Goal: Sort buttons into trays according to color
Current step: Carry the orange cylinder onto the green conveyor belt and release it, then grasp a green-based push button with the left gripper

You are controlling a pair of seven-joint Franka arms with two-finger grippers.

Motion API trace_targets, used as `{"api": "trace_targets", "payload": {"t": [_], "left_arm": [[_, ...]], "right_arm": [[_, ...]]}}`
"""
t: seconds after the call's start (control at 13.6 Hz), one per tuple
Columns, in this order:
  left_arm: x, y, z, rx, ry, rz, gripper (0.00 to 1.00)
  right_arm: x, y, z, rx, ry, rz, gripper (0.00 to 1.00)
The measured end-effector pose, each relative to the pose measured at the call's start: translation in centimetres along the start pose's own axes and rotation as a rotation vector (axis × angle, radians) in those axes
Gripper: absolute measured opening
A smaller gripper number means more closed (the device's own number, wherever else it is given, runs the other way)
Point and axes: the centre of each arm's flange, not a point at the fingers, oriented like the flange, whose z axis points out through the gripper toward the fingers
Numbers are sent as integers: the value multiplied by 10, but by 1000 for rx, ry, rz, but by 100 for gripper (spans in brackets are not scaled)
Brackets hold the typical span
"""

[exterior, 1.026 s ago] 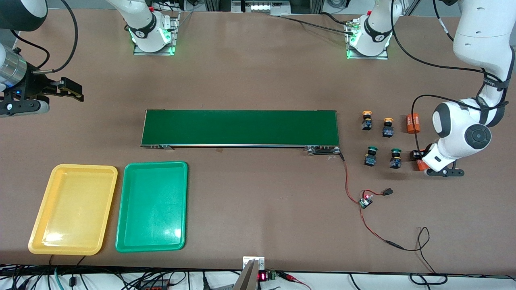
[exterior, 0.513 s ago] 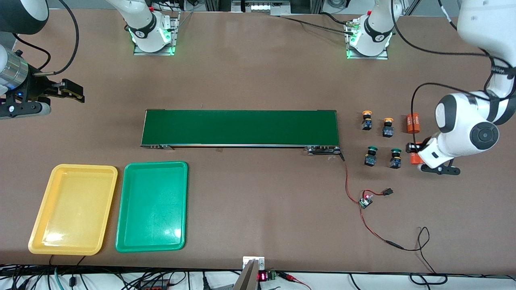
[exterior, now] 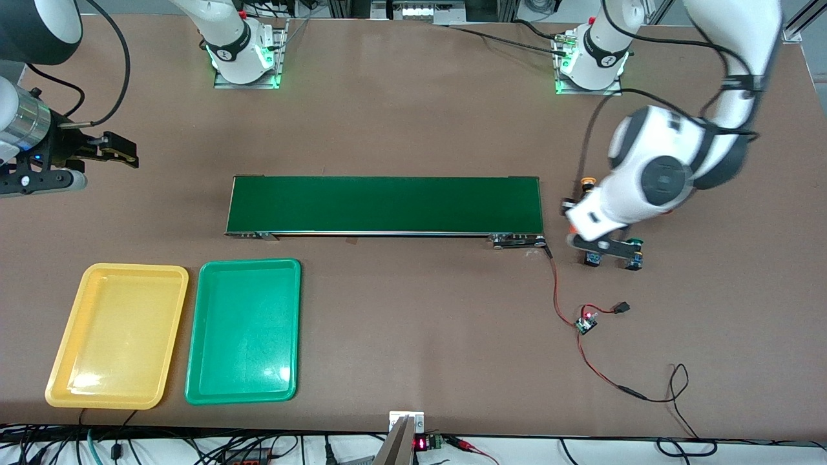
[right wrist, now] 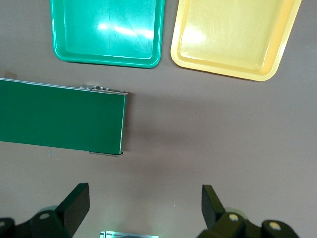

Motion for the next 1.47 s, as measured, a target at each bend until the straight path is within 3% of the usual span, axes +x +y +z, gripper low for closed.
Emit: {"api": "trace_targets", "payload": {"t": [0.15, 0.29, 0.44, 0.66, 0.88, 1.1, 1.47], "left_arm": [[-10, 45, 14, -6, -19, -39, 50], [-20, 74, 42, -33, 17, -74, 50], [-30, 85, 73, -60, 49, -92, 50], [-37, 90, 92, -69, 43, -89, 50], [-33, 87, 84, -74, 60, -98, 75], [-21, 66, 45, -80, 122, -139, 100], [-1, 8, -15, -47, 135, -187, 100]], "right_arm": [[3, 0, 5, 0, -10, -1, 100], [6, 0, 12, 1, -22, -2, 100], [10, -1, 18, 2, -35, -3, 100], [13, -1, 26, 3, -50, -5, 100], [15, -1, 29, 3, -59, -4, 100], [14, -2, 31, 15, -67, -4, 100], [16, -8, 42, 62, -49, -1, 100]]}}
